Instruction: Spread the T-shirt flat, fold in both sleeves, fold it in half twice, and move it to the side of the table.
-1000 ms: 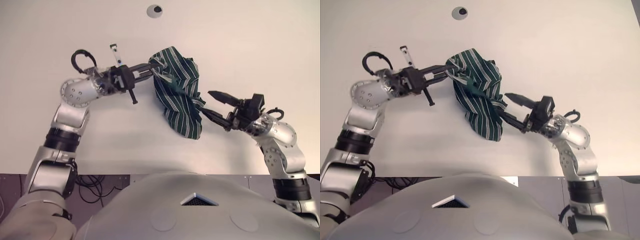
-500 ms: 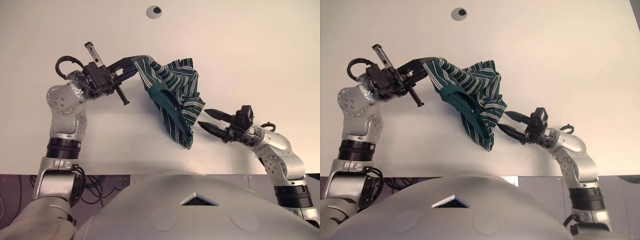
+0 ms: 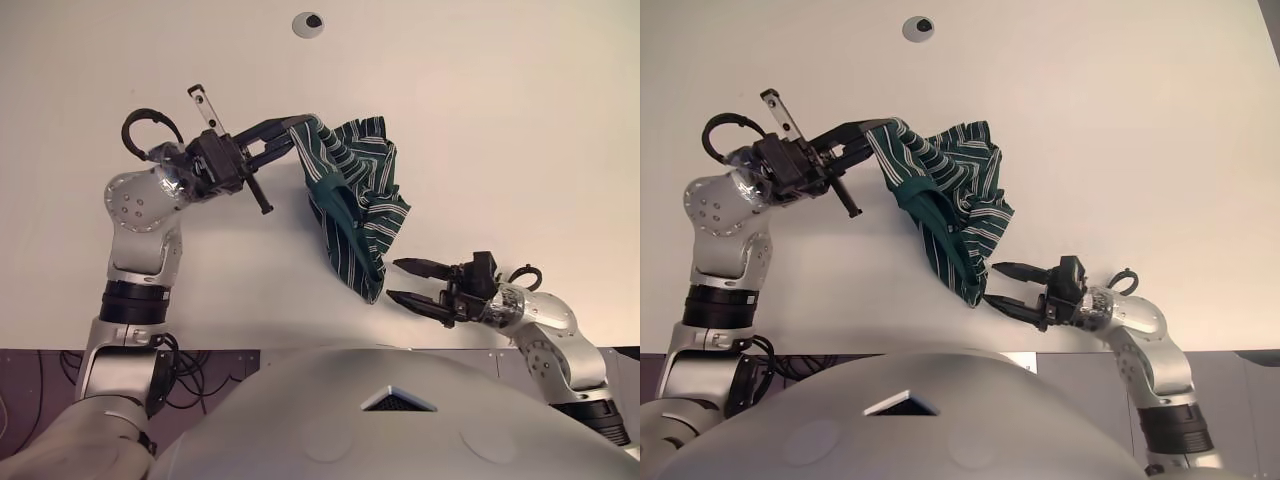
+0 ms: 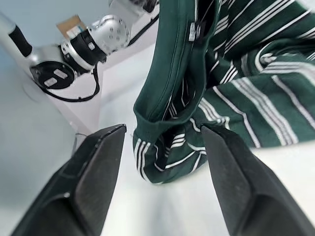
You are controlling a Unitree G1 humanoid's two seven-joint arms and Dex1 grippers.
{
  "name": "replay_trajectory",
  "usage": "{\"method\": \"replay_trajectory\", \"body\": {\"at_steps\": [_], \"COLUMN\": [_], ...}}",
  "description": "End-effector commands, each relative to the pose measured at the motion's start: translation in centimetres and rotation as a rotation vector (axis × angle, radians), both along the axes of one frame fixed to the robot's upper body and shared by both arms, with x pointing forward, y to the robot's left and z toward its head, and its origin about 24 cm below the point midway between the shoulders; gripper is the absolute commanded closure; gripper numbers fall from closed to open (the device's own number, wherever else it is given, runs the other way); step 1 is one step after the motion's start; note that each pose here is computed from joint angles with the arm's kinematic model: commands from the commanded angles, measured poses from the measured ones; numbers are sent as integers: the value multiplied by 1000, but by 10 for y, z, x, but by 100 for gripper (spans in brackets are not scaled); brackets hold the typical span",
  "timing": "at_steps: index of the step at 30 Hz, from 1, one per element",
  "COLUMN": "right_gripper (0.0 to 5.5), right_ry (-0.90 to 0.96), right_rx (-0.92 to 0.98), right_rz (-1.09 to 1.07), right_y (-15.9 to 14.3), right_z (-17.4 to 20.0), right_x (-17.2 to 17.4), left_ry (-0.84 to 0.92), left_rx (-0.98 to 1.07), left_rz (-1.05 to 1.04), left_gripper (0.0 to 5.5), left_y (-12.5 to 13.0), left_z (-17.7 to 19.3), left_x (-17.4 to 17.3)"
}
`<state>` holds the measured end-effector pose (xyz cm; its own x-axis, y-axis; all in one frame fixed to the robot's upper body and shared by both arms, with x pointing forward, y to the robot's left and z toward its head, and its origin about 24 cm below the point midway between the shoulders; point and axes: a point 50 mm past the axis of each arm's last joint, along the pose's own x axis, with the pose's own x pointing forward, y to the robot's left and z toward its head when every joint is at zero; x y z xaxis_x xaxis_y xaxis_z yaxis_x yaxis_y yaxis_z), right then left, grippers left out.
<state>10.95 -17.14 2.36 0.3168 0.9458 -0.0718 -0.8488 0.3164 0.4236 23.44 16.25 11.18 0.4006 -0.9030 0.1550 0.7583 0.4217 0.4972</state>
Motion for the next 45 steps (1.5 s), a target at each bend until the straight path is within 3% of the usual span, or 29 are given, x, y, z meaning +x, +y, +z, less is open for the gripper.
{"method": "replay_trajectory", "body": {"at_steps": [1,6,20,22,27,31,34,37,41,45], "right_gripper": [270,270,522,547,547,547,547,547,547,547], "right_ry": [-7,-6,0,-7,-52,-220,-401,-651,-939,-1126], "right_rx": [-31,-47,-47,-52,-54,-23,-52,-206,-490,-613], "right_rz": [-3,8,23,1,-74,-210,-310,-398,-571,-743], "right_y": [8,16,22,20,8,-12,-23,-32,-46,-52], "right_z": [-8,-15,-17,-18,-9,29,64,102,142,196], "right_x": [-2,-3,-1,4,18,47,73,112,184,244], "left_ry": [-25,-28,-35,-40,-54,-112,-257,-396,-641,-786], "left_rx": [18,14,6,6,4,8,114,208,498,665], "left_rz": [-3,-6,-16,-14,-3,53,187,311,385,495], "left_gripper": [547,547,550,550,550,550,550,550,550,550], "left_y": [-3,-5,-11,-11,-14,-12,-7,-8,-22,-25], "left_z": [5,9,17,19,20,30,44,63,79,114], "left_x": [0,1,5,6,10,22,41,71,113,153]}}
